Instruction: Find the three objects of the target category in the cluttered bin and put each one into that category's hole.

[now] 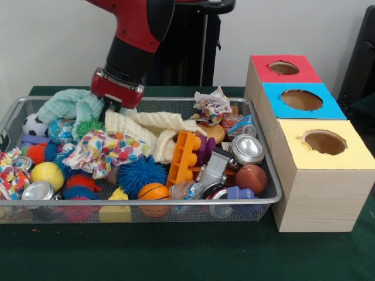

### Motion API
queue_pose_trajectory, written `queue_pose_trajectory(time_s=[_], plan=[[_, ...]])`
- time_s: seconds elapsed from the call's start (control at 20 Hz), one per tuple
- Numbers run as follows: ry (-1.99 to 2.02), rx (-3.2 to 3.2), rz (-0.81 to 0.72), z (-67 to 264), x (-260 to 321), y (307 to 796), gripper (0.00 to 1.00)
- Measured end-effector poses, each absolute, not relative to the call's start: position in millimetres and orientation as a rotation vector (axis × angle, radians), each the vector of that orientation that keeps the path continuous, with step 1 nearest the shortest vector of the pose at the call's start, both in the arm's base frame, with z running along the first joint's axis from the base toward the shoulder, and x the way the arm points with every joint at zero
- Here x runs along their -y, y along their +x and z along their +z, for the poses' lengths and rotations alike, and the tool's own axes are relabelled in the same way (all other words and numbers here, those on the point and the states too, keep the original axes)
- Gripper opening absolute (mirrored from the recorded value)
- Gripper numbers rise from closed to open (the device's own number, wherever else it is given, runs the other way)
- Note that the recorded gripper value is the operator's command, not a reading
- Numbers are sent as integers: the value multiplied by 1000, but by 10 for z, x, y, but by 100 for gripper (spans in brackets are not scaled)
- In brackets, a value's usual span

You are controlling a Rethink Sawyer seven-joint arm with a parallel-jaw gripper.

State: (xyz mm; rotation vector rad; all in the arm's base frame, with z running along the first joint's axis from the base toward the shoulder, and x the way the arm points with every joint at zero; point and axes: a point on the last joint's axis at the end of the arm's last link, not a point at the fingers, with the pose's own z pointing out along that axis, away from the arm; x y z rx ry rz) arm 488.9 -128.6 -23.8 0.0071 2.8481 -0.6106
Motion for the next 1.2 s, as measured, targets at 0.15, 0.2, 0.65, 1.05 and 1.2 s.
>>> queue_pose_trajectory(time_s=[0.15,0.2,0.65,1.05,1.2], plan=[[-14,-2842,-641,-199,1388,4889,0],[-23,-2841,-647,-188,1408,4890,0],[-116,-2828,-697,-98,1542,4889,0],[-171,-2811,-734,-27,1656,4916,0],[-173,-2812,-738,-28,1724,4907,0]])
